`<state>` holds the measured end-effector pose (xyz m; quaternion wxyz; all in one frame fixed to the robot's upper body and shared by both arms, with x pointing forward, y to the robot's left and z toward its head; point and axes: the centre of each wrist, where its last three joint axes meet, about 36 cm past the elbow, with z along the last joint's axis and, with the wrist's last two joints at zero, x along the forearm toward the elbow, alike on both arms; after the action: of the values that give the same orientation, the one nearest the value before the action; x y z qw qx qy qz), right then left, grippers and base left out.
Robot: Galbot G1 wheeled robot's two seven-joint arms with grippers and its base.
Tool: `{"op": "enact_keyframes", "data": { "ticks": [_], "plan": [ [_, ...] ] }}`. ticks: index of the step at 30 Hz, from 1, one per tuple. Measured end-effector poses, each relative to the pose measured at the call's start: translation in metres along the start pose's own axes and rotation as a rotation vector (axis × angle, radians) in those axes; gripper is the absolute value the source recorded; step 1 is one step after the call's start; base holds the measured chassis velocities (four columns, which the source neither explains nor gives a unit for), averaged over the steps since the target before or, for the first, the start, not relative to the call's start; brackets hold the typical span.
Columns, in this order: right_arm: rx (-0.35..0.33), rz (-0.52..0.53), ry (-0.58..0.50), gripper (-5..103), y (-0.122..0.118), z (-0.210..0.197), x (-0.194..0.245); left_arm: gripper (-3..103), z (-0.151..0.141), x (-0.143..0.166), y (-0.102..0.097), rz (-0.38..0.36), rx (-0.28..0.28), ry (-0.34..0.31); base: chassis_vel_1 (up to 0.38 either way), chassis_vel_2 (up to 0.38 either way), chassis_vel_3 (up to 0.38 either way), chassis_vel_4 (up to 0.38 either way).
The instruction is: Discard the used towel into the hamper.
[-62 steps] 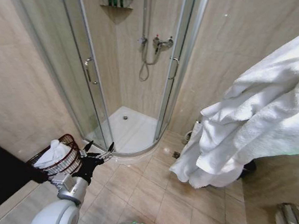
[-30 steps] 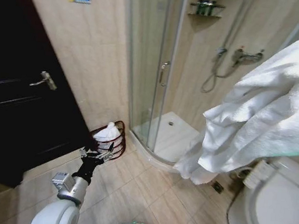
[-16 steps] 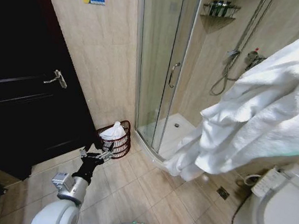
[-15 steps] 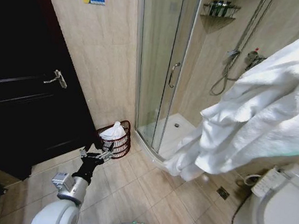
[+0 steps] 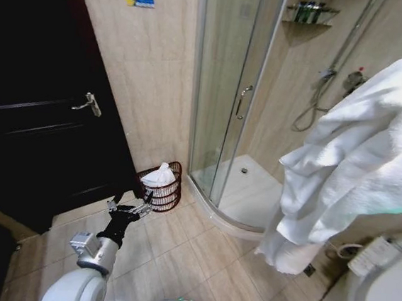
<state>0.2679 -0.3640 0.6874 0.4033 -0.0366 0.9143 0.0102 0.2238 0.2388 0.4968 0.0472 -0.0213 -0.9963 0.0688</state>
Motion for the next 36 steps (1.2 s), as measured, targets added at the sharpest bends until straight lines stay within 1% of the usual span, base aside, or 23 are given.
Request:
{"op": "enact_keyframes", "data": {
  "ticks": [24,36],
  "plan": [
    [-0.006,0.014,-0.001,13,-0.0004,-0.0001,0.0006,100,0.0,0.0,0.0,0.0,0.0,0.0,0.115,0.118,0.11,0.115],
    [-0.005,0.014,0.002,13,-0.0002,0.0012,0.002,100,0.0,0.0,0.0,0.0,0.0,0.0,0.026,0.016,0.02,0.021]
  ]
}}
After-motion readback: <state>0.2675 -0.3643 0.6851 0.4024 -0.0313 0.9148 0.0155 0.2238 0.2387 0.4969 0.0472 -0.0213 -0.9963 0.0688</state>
